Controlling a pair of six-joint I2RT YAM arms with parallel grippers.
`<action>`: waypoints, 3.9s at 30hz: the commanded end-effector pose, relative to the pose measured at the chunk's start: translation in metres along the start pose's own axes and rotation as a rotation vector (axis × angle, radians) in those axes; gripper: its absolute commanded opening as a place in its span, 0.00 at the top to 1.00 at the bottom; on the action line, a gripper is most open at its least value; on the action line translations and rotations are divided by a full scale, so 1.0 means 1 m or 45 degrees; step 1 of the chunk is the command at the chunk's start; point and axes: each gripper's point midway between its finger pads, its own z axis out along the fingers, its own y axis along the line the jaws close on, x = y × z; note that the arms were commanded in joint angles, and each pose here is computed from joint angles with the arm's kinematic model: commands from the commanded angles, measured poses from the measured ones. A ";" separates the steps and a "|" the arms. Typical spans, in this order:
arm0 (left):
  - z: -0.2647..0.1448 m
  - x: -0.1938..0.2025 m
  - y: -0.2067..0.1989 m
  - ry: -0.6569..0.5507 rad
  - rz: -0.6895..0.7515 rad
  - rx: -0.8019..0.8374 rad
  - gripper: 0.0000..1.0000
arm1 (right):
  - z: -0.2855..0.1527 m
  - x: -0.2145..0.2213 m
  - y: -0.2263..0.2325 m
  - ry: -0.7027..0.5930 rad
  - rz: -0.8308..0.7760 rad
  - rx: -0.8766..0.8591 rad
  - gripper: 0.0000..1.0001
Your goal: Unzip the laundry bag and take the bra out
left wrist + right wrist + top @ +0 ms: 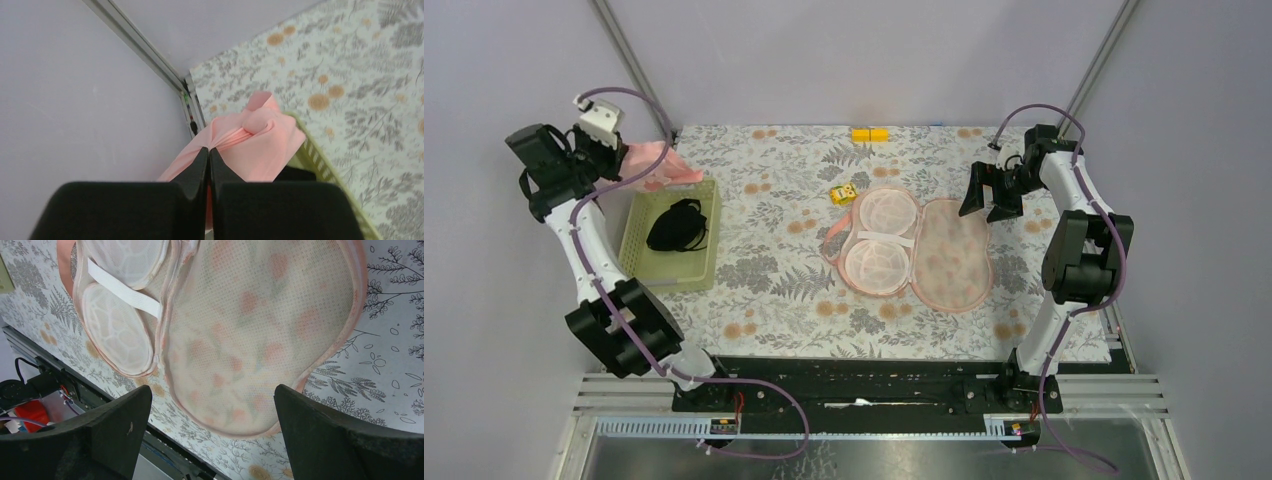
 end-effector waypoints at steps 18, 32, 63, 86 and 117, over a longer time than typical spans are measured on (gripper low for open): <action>-0.035 0.169 -0.067 0.388 0.219 0.232 1.00 | -0.003 0.006 0.005 0.020 -0.010 -0.027 0.00; -0.069 0.214 -0.099 0.542 0.194 0.311 1.00 | -0.004 0.005 0.006 0.014 -0.018 -0.033 0.00; -0.087 0.202 -0.102 0.523 0.065 0.322 0.39 | -0.003 0.013 0.004 0.035 -0.017 -0.024 0.00; 0.023 0.022 -0.264 0.193 -0.029 0.614 0.30 | -0.004 0.067 -0.046 0.117 0.029 0.111 0.05; 0.086 0.132 -0.488 0.670 -0.296 1.015 0.39 | 0.055 0.093 -0.071 0.220 0.090 0.005 0.54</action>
